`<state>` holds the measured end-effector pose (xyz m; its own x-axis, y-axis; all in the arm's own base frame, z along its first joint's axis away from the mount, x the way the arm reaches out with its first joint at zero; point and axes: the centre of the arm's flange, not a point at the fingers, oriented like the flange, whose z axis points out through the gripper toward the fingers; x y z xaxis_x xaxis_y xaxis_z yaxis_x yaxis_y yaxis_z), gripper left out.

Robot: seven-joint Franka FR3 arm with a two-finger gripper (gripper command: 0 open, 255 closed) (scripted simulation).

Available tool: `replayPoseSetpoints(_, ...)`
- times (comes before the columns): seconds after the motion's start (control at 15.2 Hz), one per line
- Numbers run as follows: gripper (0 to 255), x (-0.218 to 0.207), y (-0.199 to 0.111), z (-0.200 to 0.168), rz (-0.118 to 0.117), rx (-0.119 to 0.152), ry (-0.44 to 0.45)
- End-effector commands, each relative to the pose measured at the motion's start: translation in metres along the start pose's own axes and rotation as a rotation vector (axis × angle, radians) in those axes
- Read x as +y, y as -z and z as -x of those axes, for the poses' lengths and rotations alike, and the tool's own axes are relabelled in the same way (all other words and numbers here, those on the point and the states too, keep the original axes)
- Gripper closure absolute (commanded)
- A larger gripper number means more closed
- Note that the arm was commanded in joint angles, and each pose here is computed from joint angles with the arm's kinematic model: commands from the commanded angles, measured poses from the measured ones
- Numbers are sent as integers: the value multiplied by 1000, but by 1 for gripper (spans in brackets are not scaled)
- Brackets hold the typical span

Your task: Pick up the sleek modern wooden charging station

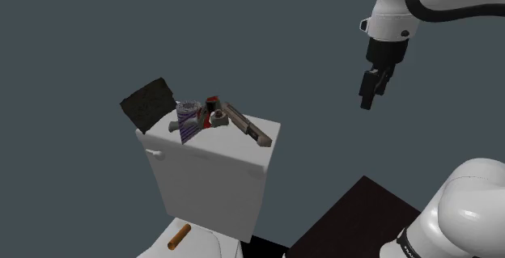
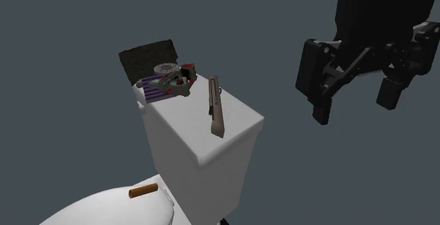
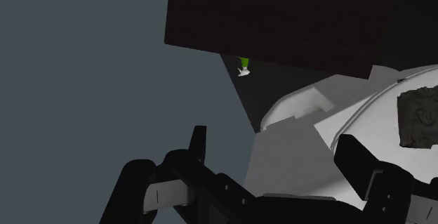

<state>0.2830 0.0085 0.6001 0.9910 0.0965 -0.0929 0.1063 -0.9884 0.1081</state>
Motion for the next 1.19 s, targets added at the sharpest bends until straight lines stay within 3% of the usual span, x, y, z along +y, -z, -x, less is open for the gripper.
replayPoseSetpoints(0.0, 0, 0, 0, 0, 0, 0, 0)
replayPoseSetpoints(1.12, 0, -58, -71, -192, -126, 42, -74)
